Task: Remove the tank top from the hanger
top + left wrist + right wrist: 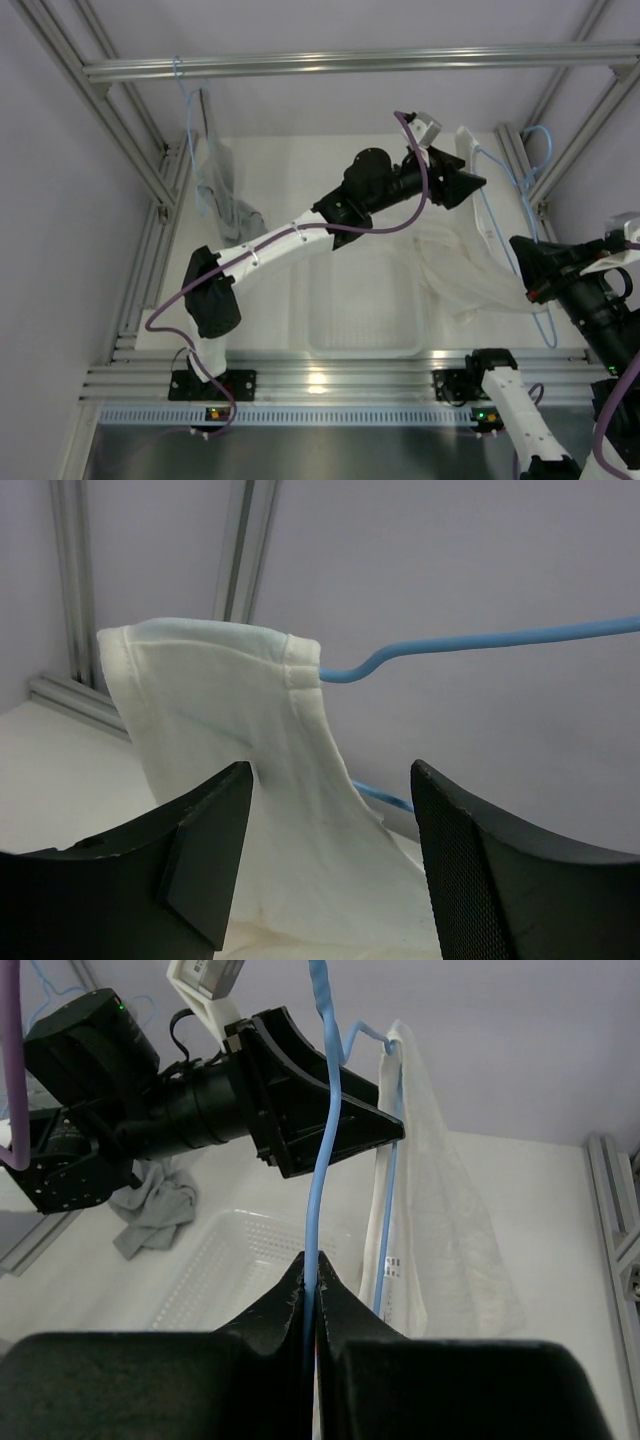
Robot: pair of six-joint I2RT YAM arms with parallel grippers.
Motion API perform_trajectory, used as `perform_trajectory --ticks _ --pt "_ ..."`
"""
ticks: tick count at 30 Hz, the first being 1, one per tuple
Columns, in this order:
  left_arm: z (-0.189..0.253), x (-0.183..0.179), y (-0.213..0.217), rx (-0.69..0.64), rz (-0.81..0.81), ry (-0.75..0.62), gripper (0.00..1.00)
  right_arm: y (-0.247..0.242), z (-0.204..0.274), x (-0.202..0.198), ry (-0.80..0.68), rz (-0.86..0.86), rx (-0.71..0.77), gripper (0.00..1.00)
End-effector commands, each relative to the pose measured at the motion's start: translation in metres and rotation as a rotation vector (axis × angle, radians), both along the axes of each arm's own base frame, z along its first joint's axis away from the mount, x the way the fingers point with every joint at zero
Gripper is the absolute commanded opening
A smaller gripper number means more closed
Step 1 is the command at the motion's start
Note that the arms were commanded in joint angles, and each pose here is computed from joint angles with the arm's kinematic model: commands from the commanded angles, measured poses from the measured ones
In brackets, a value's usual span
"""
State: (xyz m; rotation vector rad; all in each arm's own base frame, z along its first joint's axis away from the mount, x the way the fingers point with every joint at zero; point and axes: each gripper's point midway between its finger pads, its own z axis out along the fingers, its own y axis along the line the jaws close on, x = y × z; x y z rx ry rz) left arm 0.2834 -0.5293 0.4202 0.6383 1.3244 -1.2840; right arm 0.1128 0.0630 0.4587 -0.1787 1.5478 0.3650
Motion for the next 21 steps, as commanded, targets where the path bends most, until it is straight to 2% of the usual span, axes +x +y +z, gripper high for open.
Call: perform_trajectory --ticks 1,4,5,7,9,11,12,13,14,15,16,17,21 --pt "0.034 0.007 0.005 -0.066 0.08 -0.079 0.7 0.007 0.027 -0.015 -0.089 0.034 0.016 0.0" --pt "0.036 0.008 0.002 -0.072 0.082 -0.081 0.65 0.009 0.028 -0.018 -0.093 0.049 0.019 0.0" --pt "0.033 0.011 0.0 -0.064 0.085 -0.076 0.56 0.009 0.027 -0.017 -0.091 0.045 0.018 0.0" --pt "0.035 0.008 -0.001 -0.063 0.083 -0.082 0.46 0.005 0.026 -0.015 -0.09 0.024 0.014 0.0" --pt "0.033 0.005 -0.002 -0.055 0.08 -0.083 0.4 0.001 0.024 -0.014 -0.089 0.002 0.016 0.0" --pt "0.036 -0.001 0.001 -0.056 0.078 -0.098 0.43 -0.001 0.022 -0.01 -0.08 -0.013 0.015 0.0" --pt "0.038 -0.004 0.001 -0.06 0.075 -0.108 0.48 -0.002 0.021 -0.009 -0.075 -0.016 0.017 0.0" --pt "0.039 -0.006 0.001 -0.059 0.077 -0.119 0.46 -0.001 0.021 -0.009 -0.076 -0.012 0.015 0.0" --pt "0.04 -0.008 0.001 -0.06 0.076 -0.121 0.43 0.0 0.021 -0.009 -0.075 -0.004 0.016 0.0" --pt "0.042 -0.007 0.003 -0.064 0.082 -0.12 0.35 0.0 0.021 -0.01 -0.079 -0.004 0.014 0.0" --pt "0.043 -0.006 0.003 -0.066 0.088 -0.119 0.11 0.001 0.022 -0.012 -0.083 0.002 0.014 0.0" --pt "0.045 -0.004 0.004 -0.071 0.102 -0.118 0.08 0.003 0.023 -0.013 -0.086 0.013 0.015 0.0" --pt "0.048 -0.004 0.007 -0.074 0.108 -0.115 0.08 0.002 0.023 -0.012 -0.084 0.01 0.012 0.0"
